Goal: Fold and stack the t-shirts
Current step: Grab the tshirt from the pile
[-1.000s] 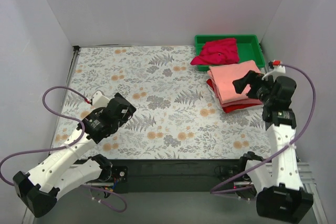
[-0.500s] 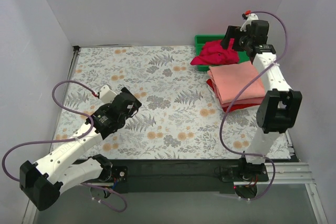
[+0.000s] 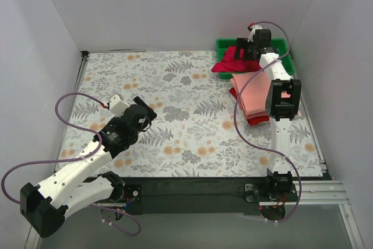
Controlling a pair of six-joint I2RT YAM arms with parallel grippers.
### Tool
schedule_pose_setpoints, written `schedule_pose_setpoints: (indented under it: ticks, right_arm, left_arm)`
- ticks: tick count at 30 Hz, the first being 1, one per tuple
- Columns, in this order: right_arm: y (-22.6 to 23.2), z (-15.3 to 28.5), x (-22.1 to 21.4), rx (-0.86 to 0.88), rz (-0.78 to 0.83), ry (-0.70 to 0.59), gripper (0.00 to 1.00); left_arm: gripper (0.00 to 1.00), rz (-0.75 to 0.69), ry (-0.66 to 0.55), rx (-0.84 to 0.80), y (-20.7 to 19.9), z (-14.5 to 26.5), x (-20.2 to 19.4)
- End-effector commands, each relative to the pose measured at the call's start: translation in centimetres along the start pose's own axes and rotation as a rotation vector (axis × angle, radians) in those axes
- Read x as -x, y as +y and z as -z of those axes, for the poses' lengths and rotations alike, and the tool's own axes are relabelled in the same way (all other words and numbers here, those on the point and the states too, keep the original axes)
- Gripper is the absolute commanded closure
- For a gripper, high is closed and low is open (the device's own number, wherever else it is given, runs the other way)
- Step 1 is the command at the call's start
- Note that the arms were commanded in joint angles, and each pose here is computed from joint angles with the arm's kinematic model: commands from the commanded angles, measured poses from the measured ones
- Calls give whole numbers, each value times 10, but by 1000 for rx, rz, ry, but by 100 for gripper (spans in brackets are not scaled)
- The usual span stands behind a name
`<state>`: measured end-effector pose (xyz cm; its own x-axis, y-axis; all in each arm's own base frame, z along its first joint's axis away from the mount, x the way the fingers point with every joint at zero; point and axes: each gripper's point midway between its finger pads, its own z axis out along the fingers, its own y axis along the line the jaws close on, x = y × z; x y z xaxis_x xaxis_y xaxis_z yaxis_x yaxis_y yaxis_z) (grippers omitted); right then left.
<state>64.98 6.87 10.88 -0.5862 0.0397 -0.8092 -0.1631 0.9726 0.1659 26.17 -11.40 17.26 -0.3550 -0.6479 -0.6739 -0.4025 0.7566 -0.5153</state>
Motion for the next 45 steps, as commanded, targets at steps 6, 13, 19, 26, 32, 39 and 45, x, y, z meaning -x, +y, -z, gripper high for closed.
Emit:
schedule_pose_setpoints:
  ticks: [6, 13, 19, 26, 32, 39, 45]
  right_arm:
    - [-13, -31, -55, -48, -28, 111, 7]
    - [4, -30, -55, 7, 13, 129, 44]
    - [19, -15, -17, 53, 21, 50, 99]
    - [63, 70, 96, 161, 43, -196, 99]
    - [139, 163, 141, 276, 179, -324, 99]
    - [250, 275, 164, 487, 272, -452, 99]
    - [342, 365, 162, 736, 332, -532, 99]
  left_arm:
    - [2, -31, -51, -26, -9, 1, 13]
    - [2, -40, -53, -21, -9, 1, 14]
    - [2, -10, -57, -32, -9, 5, 17]
    - [2, 5, -30, -24, -10, 10, 16]
    - [2, 21, 52, -29, -7, 23, 8]
    - [2, 107, 84, -13, 10, 45, 10]
    - [2, 155, 99, -22, 24, 64, 15]
